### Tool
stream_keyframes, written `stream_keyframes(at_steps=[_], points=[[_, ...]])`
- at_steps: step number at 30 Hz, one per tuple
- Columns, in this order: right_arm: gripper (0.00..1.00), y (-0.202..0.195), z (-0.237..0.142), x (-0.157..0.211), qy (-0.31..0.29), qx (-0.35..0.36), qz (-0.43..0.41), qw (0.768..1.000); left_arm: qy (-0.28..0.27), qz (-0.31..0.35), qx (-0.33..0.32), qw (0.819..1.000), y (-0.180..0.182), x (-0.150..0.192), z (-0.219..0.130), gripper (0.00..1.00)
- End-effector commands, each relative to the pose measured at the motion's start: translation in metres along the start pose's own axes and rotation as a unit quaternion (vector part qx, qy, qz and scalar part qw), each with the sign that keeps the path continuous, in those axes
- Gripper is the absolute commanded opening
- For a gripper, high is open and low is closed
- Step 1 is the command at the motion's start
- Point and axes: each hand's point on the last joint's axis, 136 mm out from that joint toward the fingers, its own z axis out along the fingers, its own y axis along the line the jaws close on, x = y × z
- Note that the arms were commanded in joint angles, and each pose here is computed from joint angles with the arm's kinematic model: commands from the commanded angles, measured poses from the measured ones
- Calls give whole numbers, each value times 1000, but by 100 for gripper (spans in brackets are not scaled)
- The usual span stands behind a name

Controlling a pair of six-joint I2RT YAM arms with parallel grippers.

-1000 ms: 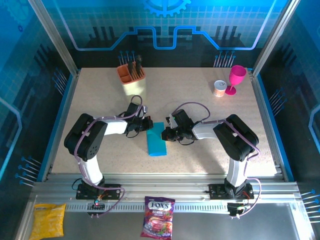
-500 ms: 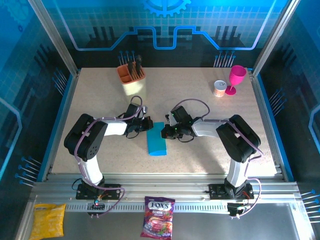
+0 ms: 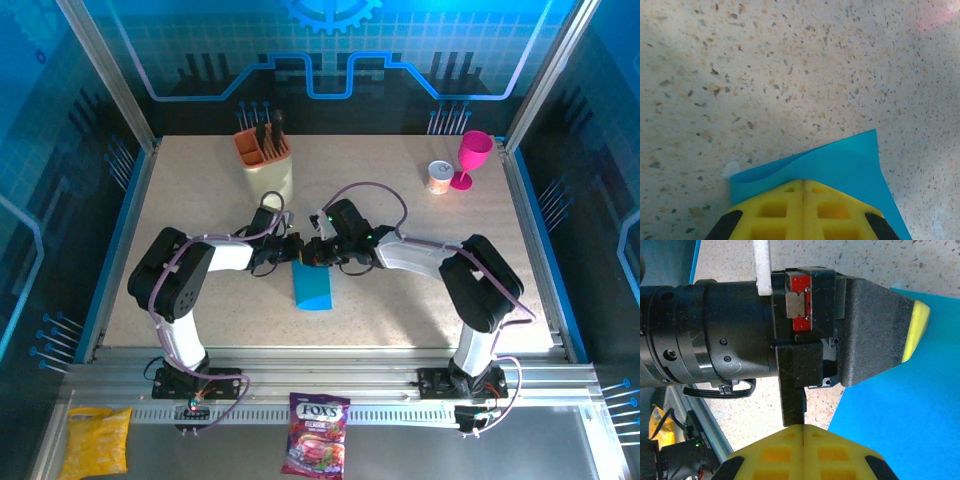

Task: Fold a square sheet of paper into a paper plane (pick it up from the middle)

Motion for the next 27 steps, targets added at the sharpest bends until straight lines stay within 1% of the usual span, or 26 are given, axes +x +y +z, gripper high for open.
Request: stream_keyframes(at_steps=[1,5,9,18,22,27], points=[[0,8,26,27,37,-15,9,999,47,-16,-47,998,29,32,7,0],[0,9,40,42,50,-21,17,998,48,-16,-48,998,30,32,7,0],[0,5,46,55,50,-17,22,998,48,-15,-47,998,30,32,7,0],[0,-1,55,56,51,-5,20,998,50,-16,-46,998,31,33,9,0],[0,-8,62,61,66,18,10,998,52,-17,-45,997,31,34,10,0],[0,-28,70,84,96,51,6,994,51,-17,-44,998,30,34,9,0]])
